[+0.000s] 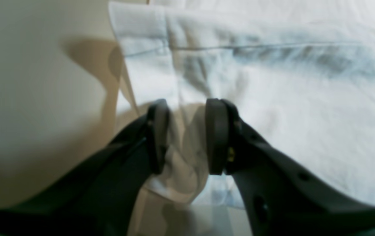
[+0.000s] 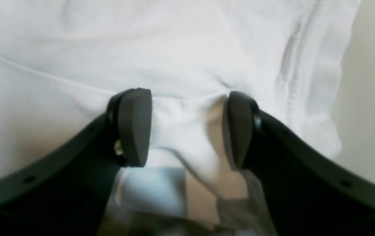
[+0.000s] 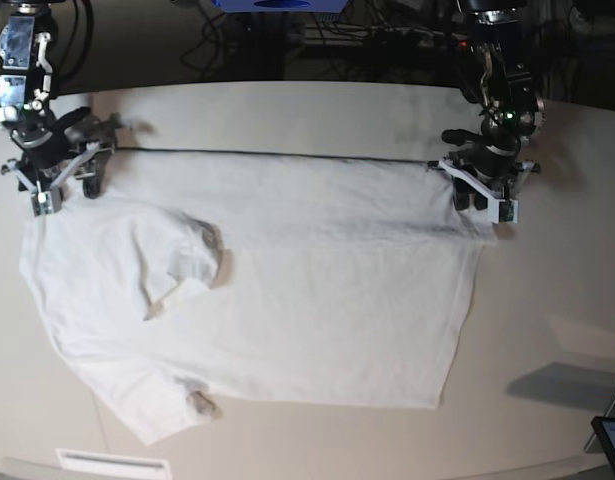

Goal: Fold the T-shirt properly
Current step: 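Pull the folded edge with both grippers to straighten the shirt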

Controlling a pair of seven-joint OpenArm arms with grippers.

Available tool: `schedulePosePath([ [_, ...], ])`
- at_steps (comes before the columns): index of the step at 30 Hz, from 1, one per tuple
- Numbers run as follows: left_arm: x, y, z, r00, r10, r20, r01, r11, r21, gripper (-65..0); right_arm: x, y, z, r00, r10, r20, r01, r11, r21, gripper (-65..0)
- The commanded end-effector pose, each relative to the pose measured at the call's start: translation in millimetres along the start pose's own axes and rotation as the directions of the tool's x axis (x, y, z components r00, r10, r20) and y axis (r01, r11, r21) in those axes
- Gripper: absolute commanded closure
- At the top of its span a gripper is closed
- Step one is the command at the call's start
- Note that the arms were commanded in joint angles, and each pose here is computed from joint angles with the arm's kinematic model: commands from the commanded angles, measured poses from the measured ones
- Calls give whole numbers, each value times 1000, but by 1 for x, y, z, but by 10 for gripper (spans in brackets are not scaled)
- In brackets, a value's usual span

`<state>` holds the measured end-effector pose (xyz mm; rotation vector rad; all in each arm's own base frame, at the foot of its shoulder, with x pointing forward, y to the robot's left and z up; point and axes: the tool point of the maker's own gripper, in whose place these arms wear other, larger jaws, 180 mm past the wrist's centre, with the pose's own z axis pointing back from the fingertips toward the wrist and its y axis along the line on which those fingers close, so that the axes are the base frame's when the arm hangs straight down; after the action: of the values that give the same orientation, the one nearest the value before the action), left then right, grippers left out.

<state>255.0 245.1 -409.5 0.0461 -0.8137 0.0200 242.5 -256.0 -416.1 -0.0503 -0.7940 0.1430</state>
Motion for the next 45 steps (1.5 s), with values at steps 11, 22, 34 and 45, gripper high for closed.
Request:
schedulePosePath([
  [11,-28,-18,53,994,-72,-78,71,997,-16,-197,-22,-17,19,997,30,-77,-35,998,-54,-351],
  [22,-36,-17,64,991,-91,-96,90,996,-14,-197,-28,-26,40,996,44,-83,-51,995,-84,-351],
  [34,-45,-19,78,988,-108,-113,106,994,-19,-197,-26,-22,45,995,56,-77,-62,995,-79,-351],
  [45,-13,-16,74,994,-105,-31,105,994,1,-197,2,-19,49,997,83,-10,-83,993,-82,-351],
])
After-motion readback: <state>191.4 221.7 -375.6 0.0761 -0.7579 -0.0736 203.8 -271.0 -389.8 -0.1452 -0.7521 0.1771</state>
